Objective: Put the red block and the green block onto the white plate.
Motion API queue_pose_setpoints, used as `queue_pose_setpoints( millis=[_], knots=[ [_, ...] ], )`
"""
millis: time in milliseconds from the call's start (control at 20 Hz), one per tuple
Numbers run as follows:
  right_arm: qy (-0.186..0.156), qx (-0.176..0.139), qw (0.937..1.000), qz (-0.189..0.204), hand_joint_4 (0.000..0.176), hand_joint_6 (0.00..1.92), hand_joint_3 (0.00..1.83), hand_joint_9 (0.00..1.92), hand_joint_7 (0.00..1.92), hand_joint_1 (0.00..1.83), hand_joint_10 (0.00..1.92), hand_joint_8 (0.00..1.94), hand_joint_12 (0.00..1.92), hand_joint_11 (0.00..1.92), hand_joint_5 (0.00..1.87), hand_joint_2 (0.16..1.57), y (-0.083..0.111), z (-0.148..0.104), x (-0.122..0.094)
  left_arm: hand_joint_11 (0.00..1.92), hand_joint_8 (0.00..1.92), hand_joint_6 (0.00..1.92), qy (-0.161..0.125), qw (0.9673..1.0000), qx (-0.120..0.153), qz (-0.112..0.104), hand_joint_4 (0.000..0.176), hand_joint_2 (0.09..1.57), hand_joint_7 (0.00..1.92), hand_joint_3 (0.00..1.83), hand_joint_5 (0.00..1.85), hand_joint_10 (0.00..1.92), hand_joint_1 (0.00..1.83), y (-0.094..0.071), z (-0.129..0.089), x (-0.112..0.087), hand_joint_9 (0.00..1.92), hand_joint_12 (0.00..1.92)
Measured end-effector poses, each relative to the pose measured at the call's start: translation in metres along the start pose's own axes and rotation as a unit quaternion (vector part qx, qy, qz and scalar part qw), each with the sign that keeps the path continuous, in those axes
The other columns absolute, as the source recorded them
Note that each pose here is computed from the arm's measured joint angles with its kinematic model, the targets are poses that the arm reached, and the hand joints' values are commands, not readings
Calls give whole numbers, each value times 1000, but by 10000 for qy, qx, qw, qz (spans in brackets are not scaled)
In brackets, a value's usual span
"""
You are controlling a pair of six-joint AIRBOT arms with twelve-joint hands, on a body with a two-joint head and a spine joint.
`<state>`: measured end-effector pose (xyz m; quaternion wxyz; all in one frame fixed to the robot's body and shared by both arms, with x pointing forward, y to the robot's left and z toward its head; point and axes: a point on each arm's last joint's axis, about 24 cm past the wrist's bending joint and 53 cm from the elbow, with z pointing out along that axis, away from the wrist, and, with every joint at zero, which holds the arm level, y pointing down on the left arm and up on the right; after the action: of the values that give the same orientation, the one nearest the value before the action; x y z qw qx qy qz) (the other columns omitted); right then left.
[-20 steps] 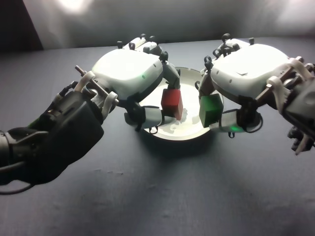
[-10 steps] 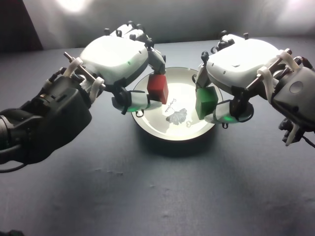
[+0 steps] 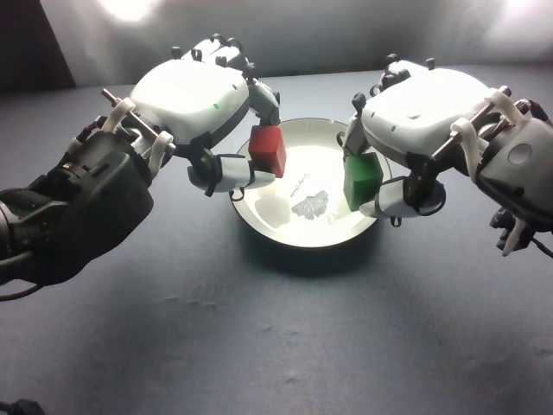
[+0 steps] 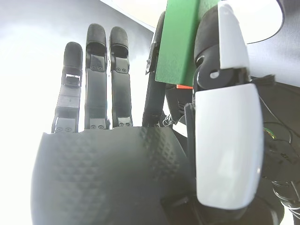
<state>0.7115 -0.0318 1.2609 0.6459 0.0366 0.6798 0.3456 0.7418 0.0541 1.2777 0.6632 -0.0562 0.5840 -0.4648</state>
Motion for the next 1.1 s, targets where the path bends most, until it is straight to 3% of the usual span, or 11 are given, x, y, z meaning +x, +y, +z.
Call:
queue_pose_setpoints(
  millis=[150, 200, 250, 300, 350, 450, 500, 650, 800, 900, 1100],
  knots=[
    [-7, 8, 10000, -5, 176, 885, 0, 558, 602, 1033, 37, 4, 972, 0, 1035, 1082, -1, 0, -1, 0, 5, 921, -7, 10000, -5, 0, 176, 1088, 625, 1, 1020, 961, 1029, 1, -1, 0, 84, 1475],
    [-9, 14, 10000, -7, 176, 969, 6, 521, 581, 1007, 19, 4, 872, 0, 979, 1101, -2, 0, -1, 0, 21, 1068, -7, 10000, -6, -7, 176, 1130, 561, 12, 917, 889, 983, 1, -1, 1, 63, 1322],
    [-11, 20, 10000, -7, 98, 451, 0, 488, 583, 872, 4, 2, 755, 0, 847, 1019, -2, 0, -1, 0, 5, 564, -3, 10000, -8, 1, 125, 1101, 505, 0, 744, 668, 798, 2, -2, 2, 81, 1077],
    [-12, 18, 10000, -18, 59, 155, 0, 399, 518, 770, 0, 0, 515, 0, 747, 1002, -2, 0, -1, 0, 2, 213, 16, 10000, -12, -10, 119, 1099, 444, 0, 579, 380, 616, 1, -2, 3, 144, 919],
    [-13, 27, 10000, -13, 78, 46, 1, 333, 451, 657, 0, 0, 376, 0, 643, 1009, -3, 0, -2, 0, 1, 68, 39, 10000, -17, -18, 99, 1094, 420, 0, 525, 187, 555, 2, -3, 5, 188, 838],
    [-15, 17, 10000, -23, 53, 1, 0, 248, 352, 554, 0, 2, 241, 0, 462, 993, -2, 0, -2, 0, 0, 4, 40, 10000, -3, -35, 17, 1103, 299, 1, 382, 54, 379, 0, -4, 6, 155, 489],
    [-12, 13, 10000, -28, 45, 0, 0, 239, 314, 588, 0, 0, 291, 0, 362, 977, -2, 0, -1, 0, 0, 0, 25, 10000, 11, -31, 0, 1116, 259, 5, 306, 31, 254, -1, -4, 6, 152, 409],
    [15, 16, 10000, -36, 0, 0, 6, 149, 186, 587, 0, 0, 338, 0, 199, 972, -4, -1, -1, 0, 0, 0, 27, 10000, -14, -41, 0, 1151, 182, 5, 172, 2, 10, 2, -7, 7, 120, 258],
    [42, -19, 10000, -3, 0, 0, 4, 7, 39, 451, 0, 1, 72, 0, 64, 1002, -3, -7, -6, 0, 3, 5, 115, 9999, -49, -115, 0, 1172, 88, 8, 120, 3, 0, 2, -13, 13, 43, 66],
    [56, -127, 9999, 69, 0, 0, 6, 0, 1, 208, 0, 0, 2, 0, 5, 1009, 3, -11, -15, 0, 2, 0, 205, 9997, 4, -106, 0, 1170, 86, 6, 93, 7, 0, -4, -23, 16, 54, 66],
    [240, -409, 9988, 156, 0, 2, 10, 0, 0, 53, 0, 0, 0, 0, 13, 1023, 11, -27, -34, 0, 0, 0, 874, 9962, 17, 53, 0, 1149, 2, 0, 8, 0, 0, -13, -55, 35, 0, 0]
  ],
)
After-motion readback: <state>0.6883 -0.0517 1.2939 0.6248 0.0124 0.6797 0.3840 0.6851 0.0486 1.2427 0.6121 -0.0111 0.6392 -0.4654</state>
